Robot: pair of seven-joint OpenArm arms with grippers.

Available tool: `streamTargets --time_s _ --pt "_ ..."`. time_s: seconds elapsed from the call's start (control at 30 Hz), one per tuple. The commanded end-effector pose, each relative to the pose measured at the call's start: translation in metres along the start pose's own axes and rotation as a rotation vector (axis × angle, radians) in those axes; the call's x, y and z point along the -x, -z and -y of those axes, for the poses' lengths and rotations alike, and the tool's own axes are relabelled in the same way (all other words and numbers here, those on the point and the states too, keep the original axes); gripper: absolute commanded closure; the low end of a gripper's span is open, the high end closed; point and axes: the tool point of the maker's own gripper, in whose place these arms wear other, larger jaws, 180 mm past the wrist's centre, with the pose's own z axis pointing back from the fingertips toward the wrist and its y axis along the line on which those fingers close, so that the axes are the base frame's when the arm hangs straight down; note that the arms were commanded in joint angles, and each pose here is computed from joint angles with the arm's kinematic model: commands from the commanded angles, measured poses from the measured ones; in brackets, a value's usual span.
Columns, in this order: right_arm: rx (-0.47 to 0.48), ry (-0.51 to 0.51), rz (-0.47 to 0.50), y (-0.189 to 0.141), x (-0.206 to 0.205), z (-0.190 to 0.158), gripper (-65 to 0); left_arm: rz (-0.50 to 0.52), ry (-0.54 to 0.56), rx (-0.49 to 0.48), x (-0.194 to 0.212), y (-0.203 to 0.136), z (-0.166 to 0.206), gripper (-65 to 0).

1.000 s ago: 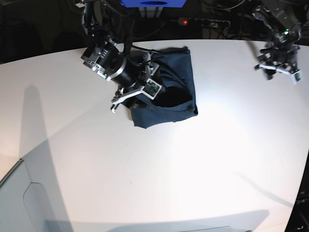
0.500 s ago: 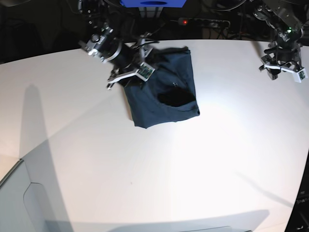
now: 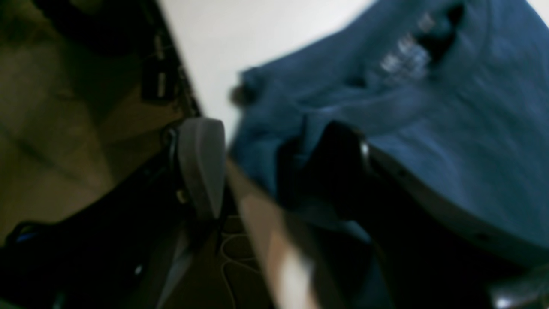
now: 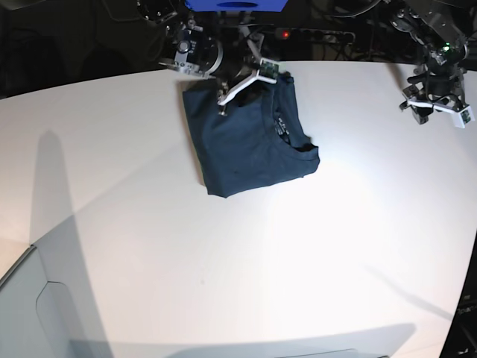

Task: Fold the T-shirt properly
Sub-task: 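Press the folded stack flat with the right gripper and release, then grasp the stack edge with the left gripper and tuck it under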

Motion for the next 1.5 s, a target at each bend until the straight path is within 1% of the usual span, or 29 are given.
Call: streamTargets --time_s 0.0,0.1,0.2,0.3,0.4,0.47,0.63,0.73,0.8,0.9,1.0,1.1,1.23,1.3,1.4,1.47 --pt "0.002 -0.007 0.06 -0.004 -0.017 0.002 -35.5 0.042 0.014 -0.002 -0.012 -0.004 -0.001 -32.2" --pt "0.041 -0.016 0.076 -0.013 -0.022 0.013 -35.5 0.04 0.012 -0.001 -0.011 -0.004 -0.001 -32.2" --pt "0.107 -0.016 0.095 -0.027 -0.027 0.03 -35.6 0.04 -0.005 0.017 -0.008 -0.004 0.004 -32.2" --pt "0.175 -0.008 0.098 -0.04 -0.027 0.05 -35.6 0.069 -0.045 0.09 -0.015 -0.008 0.019 -32.2" --pt "0.214 0.005 0.082 -0.045 -0.019 0.064 -35.6 0.048 -0.093 0.191 -0.014 -0.007 0.039 -32.2" --pt "0.237 0.013 0.068 -0.049 -0.014 0.072 -35.6 0.053 -0.101 0.281 -0.019 -0.004 0.067 -32.2" --pt "0.272 0.038 0.043 -0.055 -0.002 0.082 -35.6 0.057 -0.06 0.455 -0.029 -0.001 0.136 -32.2" --pt "0.282 0.049 0.031 -0.057 0.003 0.084 -35.6 0.035 -0.053 0.553 -0.024 0.0 0.178 -32.2" --pt "0.285 0.053 0.025 -0.058 0.006 0.085 -35.6 0.013 -0.053 0.6 -0.021 0.004 0.197 -32.2" --pt "0.291 0.072 0.005 -0.06 0.015 0.084 -35.6 -0.05 -0.064 0.64 -0.008 0.016 0.215 -32.2" --pt "0.296 0.081 -0.004 -0.062 0.019 0.085 -35.6 -0.093 -0.081 0.644 0.003 0.025 0.217 -32.2" --pt "0.304 0.087 -0.011 -0.064 0.023 0.087 -35.6 -0.093 -0.1 0.642 0.007 0.03 0.218 -32.2" --pt "0.311 0.095 -0.012 -0.064 0.024 0.089 -35.6 -0.102 -0.076 0.695 0.018 0.03 0.242 -31.8" --pt "0.31 0.097 -0.013 -0.064 0.024 0.089 -35.6 -0.101 -0.069 0.71 0.019 0.028 0.247 -31.5" --pt "0.314 0.099 -0.017 -0.065 0.025 0.09 -35.6 -0.107 -0.071 0.717 0.021 0.029 0.251 -26.3" --pt "0.321 0.106 -0.024 -0.066 0.029 0.092 -35.6 -0.106 -0.072 0.719 0.021 0.029 0.251 -19.8"
